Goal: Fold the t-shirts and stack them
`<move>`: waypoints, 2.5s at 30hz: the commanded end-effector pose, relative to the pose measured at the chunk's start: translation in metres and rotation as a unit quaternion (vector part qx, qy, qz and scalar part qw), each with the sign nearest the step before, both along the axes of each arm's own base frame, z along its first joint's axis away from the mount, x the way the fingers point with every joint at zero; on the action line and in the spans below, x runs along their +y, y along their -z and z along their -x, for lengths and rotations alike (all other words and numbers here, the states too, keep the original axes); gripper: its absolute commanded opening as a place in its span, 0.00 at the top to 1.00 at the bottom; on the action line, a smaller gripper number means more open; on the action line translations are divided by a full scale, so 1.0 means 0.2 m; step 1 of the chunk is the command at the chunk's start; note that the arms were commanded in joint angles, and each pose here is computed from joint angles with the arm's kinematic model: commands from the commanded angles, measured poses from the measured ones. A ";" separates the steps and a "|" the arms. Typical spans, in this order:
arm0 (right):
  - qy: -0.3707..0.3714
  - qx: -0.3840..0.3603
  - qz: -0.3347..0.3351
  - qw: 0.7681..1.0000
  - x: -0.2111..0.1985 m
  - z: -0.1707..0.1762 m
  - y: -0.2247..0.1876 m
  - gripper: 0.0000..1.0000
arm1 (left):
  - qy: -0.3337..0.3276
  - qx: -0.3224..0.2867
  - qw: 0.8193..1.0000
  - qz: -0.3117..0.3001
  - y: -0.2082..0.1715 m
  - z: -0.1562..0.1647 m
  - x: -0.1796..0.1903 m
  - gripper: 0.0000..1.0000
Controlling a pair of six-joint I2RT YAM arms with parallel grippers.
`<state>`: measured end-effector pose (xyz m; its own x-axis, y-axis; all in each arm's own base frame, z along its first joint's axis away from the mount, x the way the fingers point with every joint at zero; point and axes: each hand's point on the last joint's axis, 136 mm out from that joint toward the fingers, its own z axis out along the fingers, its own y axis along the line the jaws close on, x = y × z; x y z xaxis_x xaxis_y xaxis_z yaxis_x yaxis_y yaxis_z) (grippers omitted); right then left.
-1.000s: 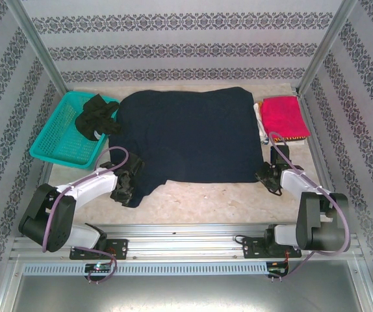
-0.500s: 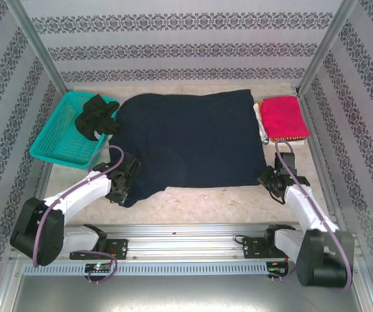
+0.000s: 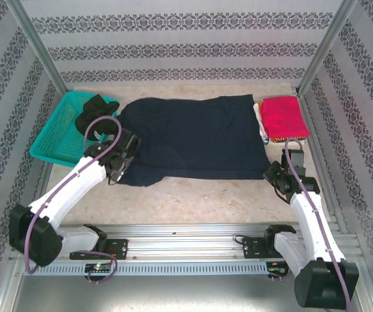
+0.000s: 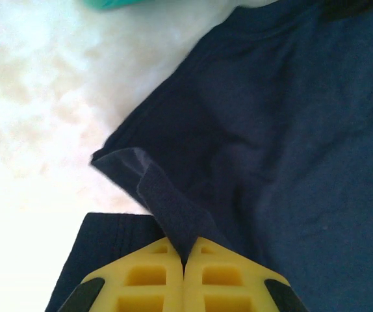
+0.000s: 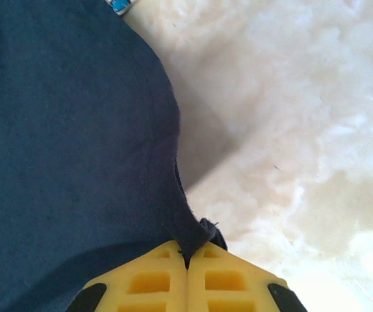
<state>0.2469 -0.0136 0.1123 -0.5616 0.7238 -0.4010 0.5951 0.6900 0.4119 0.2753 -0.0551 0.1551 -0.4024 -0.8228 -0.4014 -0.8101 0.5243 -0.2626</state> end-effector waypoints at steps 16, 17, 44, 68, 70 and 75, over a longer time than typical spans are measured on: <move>-0.024 -0.022 0.065 0.997 -0.10 -0.41 -0.12 1.00 | 0.156 0.037 0.982 -0.102 -0.10 -0.54 -0.02 1.00; -0.025 -0.020 0.067 0.997 -0.11 -0.44 -0.11 1.00 | 0.159 0.037 0.981 -0.101 -0.09 -0.56 -0.02 1.00; -0.019 -0.001 0.066 0.998 -0.15 -0.82 0.00 1.00 | 0.202 0.060 0.969 -0.129 -0.02 -0.96 -0.02 1.00; -0.052 0.008 0.054 0.997 -0.09 -1.01 0.04 1.00 | 0.169 0.070 0.972 -0.144 -0.05 -0.94 0.14 1.00; -0.060 0.010 0.055 0.997 -0.08 -1.03 0.04 1.00 | 0.166 0.071 0.973 -0.146 -0.06 -0.93 0.15 1.00; -0.068 0.012 0.051 0.996 -0.05 -1.06 0.05 1.00 | 0.161 0.072 0.973 -0.149 -0.06 -0.92 0.17 1.00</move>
<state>0.4559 -0.0260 0.1050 -0.6432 0.6107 -0.4618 0.5109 0.7916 0.3352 0.4698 -0.0414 0.1534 -0.6946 -0.5115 -0.5058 -0.5892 0.8079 -0.0079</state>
